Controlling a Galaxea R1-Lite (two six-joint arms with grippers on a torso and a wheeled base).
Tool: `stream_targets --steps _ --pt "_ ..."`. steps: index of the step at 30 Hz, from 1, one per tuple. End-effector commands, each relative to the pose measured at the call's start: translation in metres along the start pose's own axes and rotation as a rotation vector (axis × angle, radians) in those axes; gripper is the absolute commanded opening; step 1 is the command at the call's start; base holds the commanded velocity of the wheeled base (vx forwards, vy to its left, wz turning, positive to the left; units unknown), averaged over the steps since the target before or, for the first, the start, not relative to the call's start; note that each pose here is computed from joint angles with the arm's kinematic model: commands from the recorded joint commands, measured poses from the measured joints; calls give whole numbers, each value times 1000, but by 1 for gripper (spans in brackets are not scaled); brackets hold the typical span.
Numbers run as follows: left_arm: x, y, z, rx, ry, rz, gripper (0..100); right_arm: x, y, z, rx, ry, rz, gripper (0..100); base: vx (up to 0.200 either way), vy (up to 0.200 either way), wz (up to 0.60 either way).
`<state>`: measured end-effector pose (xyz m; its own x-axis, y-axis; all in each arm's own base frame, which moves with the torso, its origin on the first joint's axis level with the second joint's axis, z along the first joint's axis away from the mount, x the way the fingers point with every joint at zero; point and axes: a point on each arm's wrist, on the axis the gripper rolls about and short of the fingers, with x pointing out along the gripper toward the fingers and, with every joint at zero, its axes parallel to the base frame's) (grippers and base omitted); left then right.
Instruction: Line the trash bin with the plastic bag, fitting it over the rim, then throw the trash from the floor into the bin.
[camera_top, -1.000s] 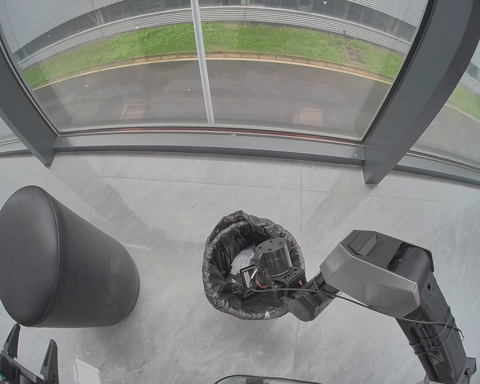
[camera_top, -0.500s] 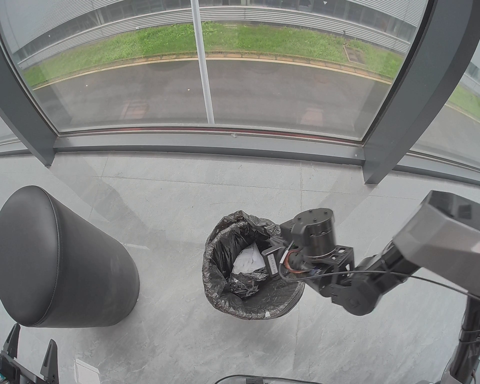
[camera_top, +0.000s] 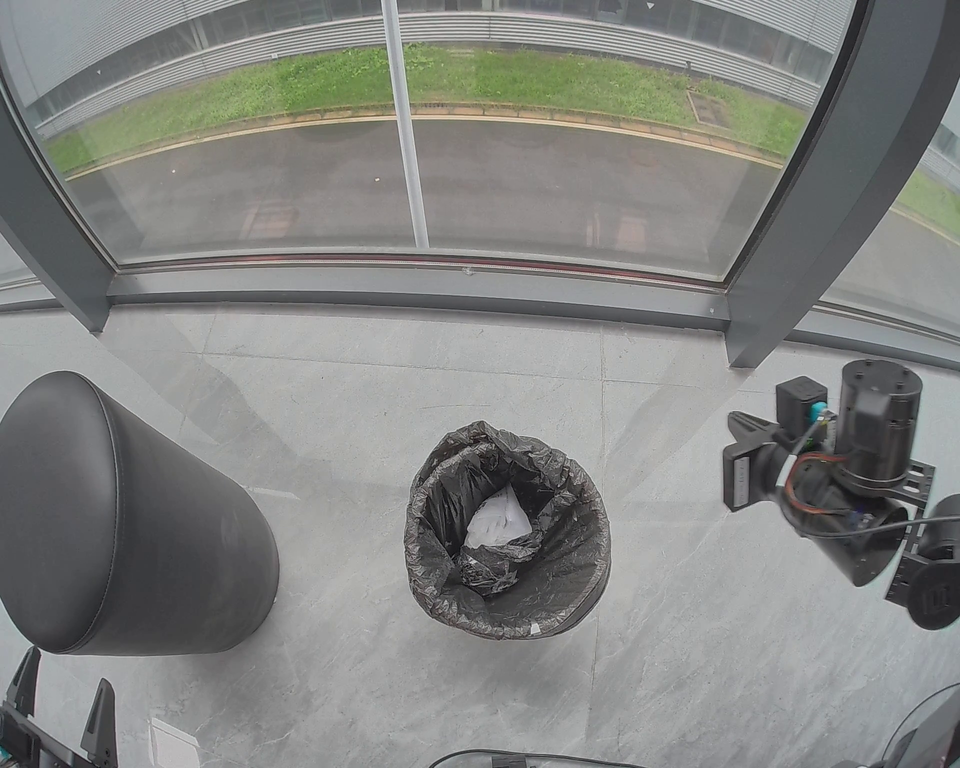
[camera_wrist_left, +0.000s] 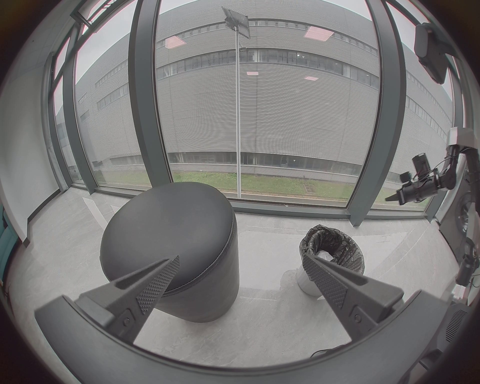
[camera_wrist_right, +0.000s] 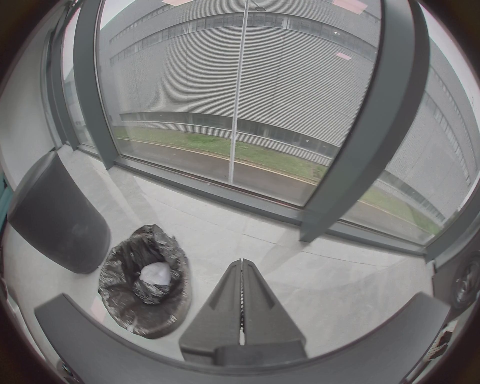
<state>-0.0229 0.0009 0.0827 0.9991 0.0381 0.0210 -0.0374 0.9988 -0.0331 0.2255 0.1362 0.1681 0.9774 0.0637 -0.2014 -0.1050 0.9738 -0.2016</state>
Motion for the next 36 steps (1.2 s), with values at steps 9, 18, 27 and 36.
stream_targets --steps 9,18,27,36 --pt "0 0 -5 -1 3 0 100 -168 -118 -31 4 -124 -445 0 0 0 0" --pt "0 0 -5 0 3 0 100 -257 -117 -85 58 -244 -657 0 0 0 0" --pt "0 0 -5 0 3 0 100 -270 -108 -117 67 -248 -696 0 0 0 0" --pt "0 0 -5 0 3 0 100 -237 -98 -159 71 -167 -546 0 0 0 0"
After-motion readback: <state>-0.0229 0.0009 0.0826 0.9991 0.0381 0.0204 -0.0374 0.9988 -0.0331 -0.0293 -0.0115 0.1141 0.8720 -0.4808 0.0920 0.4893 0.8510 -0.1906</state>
